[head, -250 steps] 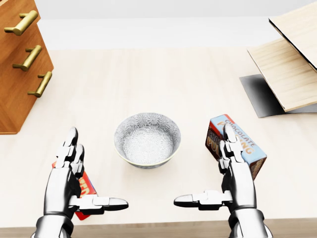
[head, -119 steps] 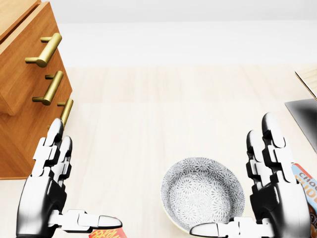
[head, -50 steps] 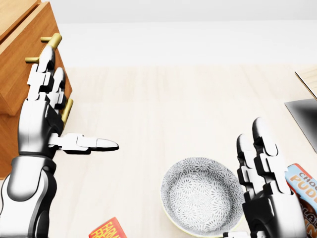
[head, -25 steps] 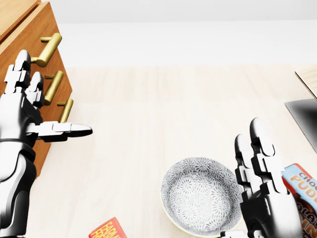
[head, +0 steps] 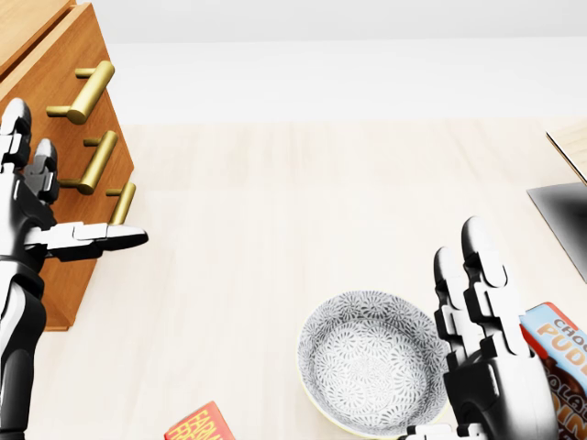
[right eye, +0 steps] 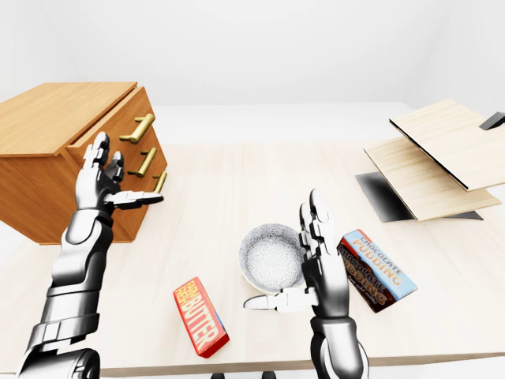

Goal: Close the top drawer of the cabinet and put the bowl on top of it.

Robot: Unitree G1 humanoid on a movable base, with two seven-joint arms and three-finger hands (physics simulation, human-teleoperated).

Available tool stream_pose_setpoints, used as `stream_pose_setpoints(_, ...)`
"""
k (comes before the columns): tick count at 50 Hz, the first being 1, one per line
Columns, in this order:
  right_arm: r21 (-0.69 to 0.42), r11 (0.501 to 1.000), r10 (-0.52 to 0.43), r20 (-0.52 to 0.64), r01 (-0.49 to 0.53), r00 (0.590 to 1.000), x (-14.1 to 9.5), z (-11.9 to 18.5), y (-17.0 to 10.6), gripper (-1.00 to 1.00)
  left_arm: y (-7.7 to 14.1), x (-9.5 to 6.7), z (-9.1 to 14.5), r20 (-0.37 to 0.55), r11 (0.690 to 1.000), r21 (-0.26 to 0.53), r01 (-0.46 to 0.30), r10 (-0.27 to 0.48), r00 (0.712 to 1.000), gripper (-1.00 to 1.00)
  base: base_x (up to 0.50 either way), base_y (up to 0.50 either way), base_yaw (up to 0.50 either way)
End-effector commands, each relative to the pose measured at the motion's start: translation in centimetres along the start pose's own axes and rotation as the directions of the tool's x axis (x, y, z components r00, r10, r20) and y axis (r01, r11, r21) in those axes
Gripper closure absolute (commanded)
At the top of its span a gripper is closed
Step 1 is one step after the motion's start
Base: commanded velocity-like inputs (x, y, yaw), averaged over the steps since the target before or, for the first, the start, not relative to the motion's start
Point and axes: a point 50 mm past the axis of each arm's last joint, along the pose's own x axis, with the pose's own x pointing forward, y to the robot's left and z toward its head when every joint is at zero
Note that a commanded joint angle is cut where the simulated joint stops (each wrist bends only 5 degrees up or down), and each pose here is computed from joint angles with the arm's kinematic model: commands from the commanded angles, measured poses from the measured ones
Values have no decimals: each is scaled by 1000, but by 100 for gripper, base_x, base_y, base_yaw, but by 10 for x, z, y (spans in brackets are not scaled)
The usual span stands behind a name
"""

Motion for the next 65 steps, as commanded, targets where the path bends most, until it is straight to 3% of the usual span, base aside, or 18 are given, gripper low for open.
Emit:
stream_pose_setpoints(1,0,1000,1,2,-1,1000,-1,0,0,-100,6,0,0,-2,1000,-2,-15,15,1000,-100,0,0,0)
stream_pose_setpoints(8,-1,1000,4,3,-4,1000,-1,0,1,-100,9,5,2,-3,1000,-6,-29,29,1000,-100,0,0,0)
stream_pose_setpoints(16,0,1000,3,6,-3,1000,-1,0,1,-100,14,23,-11,-97,998,-34,-50,46,994,-100,0,0,0)
stream_pose_setpoints(23,2,1000,2,8,-2,1000,-1,1,0,-100,19,28,-29,-198,997,-26,-70,63,978,-100,0,0,0)
stream_pose_setpoints(34,1,1000,4,5,-4,1000,-1,1,1,-100,25,30,-37,-248,995,-31,-91,80,965,-100,0,0,0)
stream_pose_setpoints(37,1,1000,4,4,-4,1000,0,0,1,-100,27,29,-36,-241,995,-35,-93,82,967,-100,0,0,0)
stream_pose_setpoints(49,-2,1000,5,2,-5,1000,0,-1,1,-100,49,19,11,-24,985,-98,-145,143,989,-100,0,0,0)
stream_pose_setpoints(65,-2,1000,8,-1,-8,1000,0,-2,2,-100,61,17,14,-18,977,-128,-170,169,985,-100,0,0,0)
